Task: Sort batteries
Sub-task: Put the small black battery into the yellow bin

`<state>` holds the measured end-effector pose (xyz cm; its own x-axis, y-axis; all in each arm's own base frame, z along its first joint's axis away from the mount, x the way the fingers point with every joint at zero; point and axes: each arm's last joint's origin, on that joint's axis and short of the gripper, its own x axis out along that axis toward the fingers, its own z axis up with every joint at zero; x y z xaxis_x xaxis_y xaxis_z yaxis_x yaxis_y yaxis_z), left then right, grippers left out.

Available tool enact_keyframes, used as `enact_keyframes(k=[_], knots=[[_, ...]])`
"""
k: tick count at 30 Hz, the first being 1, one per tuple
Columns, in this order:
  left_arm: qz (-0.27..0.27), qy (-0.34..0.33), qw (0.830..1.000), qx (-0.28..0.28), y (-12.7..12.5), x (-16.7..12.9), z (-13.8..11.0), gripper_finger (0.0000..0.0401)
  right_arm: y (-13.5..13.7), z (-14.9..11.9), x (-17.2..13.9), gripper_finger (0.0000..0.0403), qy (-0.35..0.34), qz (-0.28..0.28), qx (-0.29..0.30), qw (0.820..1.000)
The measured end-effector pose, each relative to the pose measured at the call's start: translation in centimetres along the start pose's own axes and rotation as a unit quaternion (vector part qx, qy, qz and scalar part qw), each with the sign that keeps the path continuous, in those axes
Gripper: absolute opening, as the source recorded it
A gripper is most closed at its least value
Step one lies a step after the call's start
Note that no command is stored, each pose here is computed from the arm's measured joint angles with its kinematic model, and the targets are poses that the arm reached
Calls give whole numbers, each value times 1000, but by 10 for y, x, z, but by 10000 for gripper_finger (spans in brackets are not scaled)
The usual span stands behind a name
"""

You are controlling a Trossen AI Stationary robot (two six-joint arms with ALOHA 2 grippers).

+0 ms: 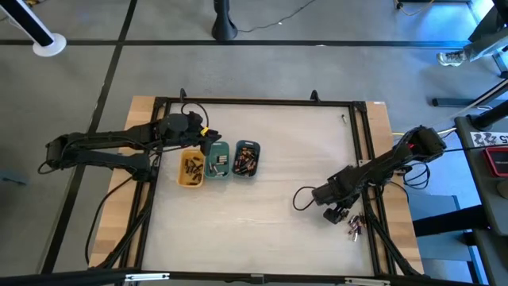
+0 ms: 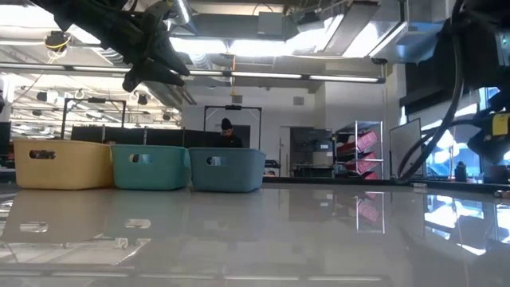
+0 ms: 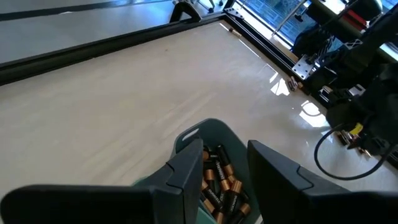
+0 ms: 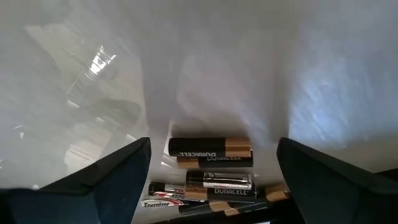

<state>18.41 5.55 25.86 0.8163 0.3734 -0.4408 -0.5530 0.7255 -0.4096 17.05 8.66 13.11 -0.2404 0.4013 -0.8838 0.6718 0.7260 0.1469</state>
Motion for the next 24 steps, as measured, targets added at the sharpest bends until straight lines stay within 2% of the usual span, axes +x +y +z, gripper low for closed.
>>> enact_keyframes(k=[12,24], knots=[[7,-4,1000,-2,2,0,1,116,2,1,3,344,11,5,14,1000],[7,-4,1000,11,2,0,1,116,10,-11,17,248,11,-31,35,999]])
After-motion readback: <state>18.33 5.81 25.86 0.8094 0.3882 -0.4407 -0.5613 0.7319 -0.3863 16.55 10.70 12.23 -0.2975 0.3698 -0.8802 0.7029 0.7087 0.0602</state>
